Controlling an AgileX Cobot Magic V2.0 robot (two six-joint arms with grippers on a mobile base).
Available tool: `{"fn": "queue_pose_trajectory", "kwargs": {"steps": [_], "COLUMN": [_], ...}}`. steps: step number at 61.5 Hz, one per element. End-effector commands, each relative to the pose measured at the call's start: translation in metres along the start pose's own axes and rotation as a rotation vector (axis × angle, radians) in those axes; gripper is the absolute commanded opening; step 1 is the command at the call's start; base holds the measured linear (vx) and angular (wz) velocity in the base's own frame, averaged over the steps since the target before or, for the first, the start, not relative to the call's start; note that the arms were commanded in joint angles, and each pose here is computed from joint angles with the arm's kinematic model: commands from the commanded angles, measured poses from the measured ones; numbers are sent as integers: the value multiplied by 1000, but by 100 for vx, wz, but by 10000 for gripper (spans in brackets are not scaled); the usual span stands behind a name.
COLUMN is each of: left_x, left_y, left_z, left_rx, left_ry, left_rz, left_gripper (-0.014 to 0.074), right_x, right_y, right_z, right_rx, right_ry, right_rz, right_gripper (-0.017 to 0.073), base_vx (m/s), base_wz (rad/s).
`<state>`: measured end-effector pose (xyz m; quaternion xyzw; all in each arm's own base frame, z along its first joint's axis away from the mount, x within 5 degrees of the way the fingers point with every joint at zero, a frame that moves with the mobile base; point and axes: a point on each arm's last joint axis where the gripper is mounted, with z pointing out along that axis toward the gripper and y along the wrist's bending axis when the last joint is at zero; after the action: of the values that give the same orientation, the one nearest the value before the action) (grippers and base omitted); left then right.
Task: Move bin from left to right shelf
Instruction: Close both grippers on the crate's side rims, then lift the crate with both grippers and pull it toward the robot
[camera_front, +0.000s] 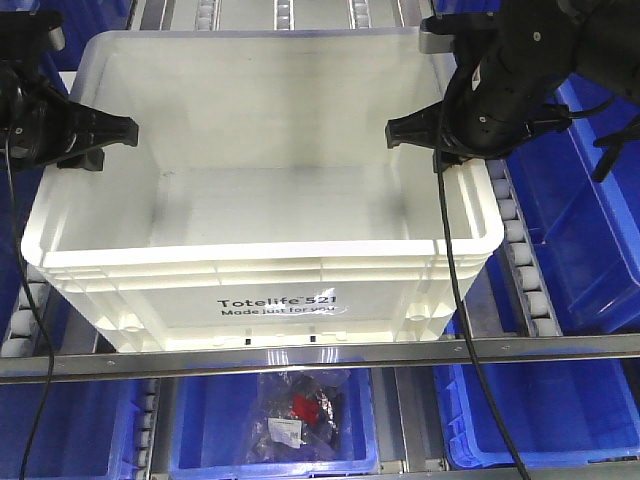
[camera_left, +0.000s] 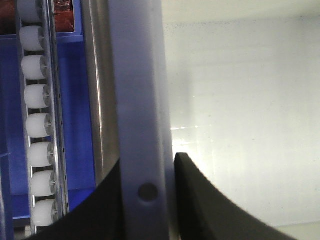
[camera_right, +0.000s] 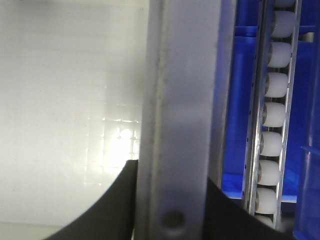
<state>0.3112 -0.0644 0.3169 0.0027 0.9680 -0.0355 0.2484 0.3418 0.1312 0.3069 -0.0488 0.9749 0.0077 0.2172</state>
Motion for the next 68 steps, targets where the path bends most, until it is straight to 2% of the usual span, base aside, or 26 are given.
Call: {"fn": "queue_pose_trajectory", "kwargs": {"steps": [1,13,27,52,68], "left_x": [-10,-10,-11,-6,-2], "left_y": [0,-3,-3,0,1], "left_z": [-20,-20,-25,-84,-99], "left_rx": [13,43,48,92,101], "left_ry": [-104,-109,-133,-343,-383], "left_rz": [3,-17,-17,-21,-22], "left_gripper": [148,148,148,148,148], "right_x": [-9,-9,-10,-8,-6], "right_y": [-7,-7,-8,-13,-15], "right_z": [-25,-25,-32,-75,-86], "right_rx": [17,17,10,-30,-39], "right_ry": [-105,-105,-135,-277,-310], "right_rz": [-17,-17,-17,-3,3], "right_gripper": [84,82,82,82,83], "base_vx": [0,0,0,0,0], "base_wz": [0,0,0,0,0]}}
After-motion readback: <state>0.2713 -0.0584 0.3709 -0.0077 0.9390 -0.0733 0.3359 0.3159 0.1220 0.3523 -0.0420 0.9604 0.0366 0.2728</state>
